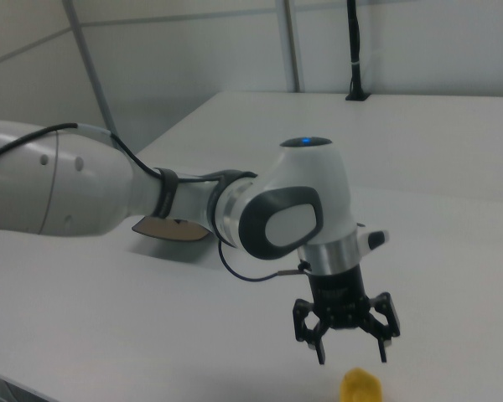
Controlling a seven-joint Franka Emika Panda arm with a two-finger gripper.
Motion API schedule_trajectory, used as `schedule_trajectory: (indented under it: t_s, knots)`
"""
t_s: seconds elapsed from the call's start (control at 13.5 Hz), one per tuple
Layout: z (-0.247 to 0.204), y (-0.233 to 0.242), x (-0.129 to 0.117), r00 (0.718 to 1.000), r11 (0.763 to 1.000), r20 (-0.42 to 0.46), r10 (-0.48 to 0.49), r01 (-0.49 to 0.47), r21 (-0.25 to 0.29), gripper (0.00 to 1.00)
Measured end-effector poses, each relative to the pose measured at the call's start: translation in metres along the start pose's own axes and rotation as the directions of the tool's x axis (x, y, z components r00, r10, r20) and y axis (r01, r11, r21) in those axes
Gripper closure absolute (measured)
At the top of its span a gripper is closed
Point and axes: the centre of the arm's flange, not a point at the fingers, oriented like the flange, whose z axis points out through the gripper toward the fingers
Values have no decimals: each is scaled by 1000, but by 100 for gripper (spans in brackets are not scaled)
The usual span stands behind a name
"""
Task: Put potatoes on a ceramic plate
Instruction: 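Move the open gripper over the yellow potato and lower it, then close the gripper on the yellow potato and lift it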
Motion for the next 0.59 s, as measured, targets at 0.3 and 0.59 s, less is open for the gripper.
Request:
schedule_trajectory:
  t_s: [0.3,0.59]
  knots:
    - [33,10,-5,999,1000,44,-1,1,4,0]
    - [67,14,-3,997,1000,76,-14,13,9,0]
